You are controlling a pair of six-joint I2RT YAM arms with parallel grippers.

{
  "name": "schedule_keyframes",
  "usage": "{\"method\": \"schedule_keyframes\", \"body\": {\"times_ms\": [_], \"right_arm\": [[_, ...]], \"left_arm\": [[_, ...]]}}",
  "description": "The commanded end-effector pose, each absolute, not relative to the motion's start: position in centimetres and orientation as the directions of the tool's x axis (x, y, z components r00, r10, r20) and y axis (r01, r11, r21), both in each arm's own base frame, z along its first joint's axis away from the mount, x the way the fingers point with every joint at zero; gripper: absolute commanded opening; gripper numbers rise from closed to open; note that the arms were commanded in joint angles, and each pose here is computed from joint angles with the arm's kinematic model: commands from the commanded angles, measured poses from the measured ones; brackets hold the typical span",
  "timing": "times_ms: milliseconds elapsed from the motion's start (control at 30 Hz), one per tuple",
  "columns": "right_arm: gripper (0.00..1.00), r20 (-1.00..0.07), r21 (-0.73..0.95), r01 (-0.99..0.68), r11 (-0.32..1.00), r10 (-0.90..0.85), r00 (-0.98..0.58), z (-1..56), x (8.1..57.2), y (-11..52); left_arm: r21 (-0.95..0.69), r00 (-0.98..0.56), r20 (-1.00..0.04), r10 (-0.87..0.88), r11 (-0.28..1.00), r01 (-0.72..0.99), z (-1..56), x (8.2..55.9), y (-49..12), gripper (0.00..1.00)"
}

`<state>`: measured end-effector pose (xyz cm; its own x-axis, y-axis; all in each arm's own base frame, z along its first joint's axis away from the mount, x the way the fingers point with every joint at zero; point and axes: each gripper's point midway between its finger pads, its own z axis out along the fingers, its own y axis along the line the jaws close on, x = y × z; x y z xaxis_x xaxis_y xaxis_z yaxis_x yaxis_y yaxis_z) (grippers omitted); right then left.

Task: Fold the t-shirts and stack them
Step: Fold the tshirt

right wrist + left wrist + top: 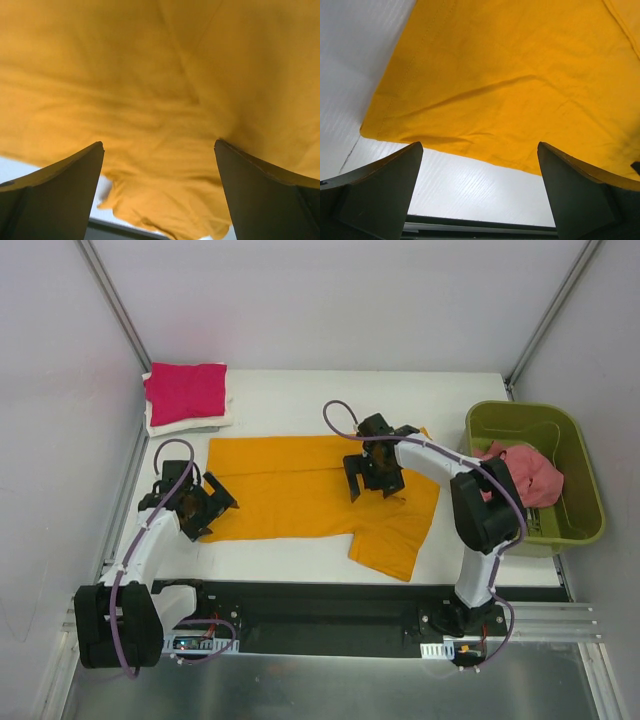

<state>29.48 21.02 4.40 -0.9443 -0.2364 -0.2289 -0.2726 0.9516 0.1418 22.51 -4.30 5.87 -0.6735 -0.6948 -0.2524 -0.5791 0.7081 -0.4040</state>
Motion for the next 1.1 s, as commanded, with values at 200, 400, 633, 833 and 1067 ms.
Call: {"method": "schedule_keyframes", "body": {"times_ms": [200,400,633,833,1067], "right_arm": [[0.97,-0.422,0.12,-0.149,0.982,-0.086,-0.902,5.8,41.2,19.8],[0.97,-0.486,0.06,-0.153,0.986,-0.105,-0.868,7.4,46.1,18.8],[0.97,-0.493,0.02,-0.189,0.982,-0.155,-0.856,9.5,44.6,17.2],[0.97,-0.534,0.019,-0.152,0.988,-0.118,-0.837,10.7,40.1,15.0],[0.97,-0.525,0.188,-0.224,0.956,-0.096,-0.846,8.3,36.7,17.2]], "left_arm": [[-0.372,-0.663,-0.252,-0.705,0.703,-0.606,5.9,21.5,-3.8,0.99],[-0.362,-0.667,-0.241,-0.705,0.703,-0.612,5.7,21.5,-3.8,0.99],[-0.362,-0.662,-0.246,-0.708,0.7,-0.615,5.9,21.1,-3.7,0.99],[-0.372,-0.652,-0.235,-0.721,0.687,-0.624,5.9,20.2,-4.0,0.99],[-0.349,-0.648,-0.273,-0.711,0.701,-0.622,6.4,20.2,-3.2,0.99]]}}
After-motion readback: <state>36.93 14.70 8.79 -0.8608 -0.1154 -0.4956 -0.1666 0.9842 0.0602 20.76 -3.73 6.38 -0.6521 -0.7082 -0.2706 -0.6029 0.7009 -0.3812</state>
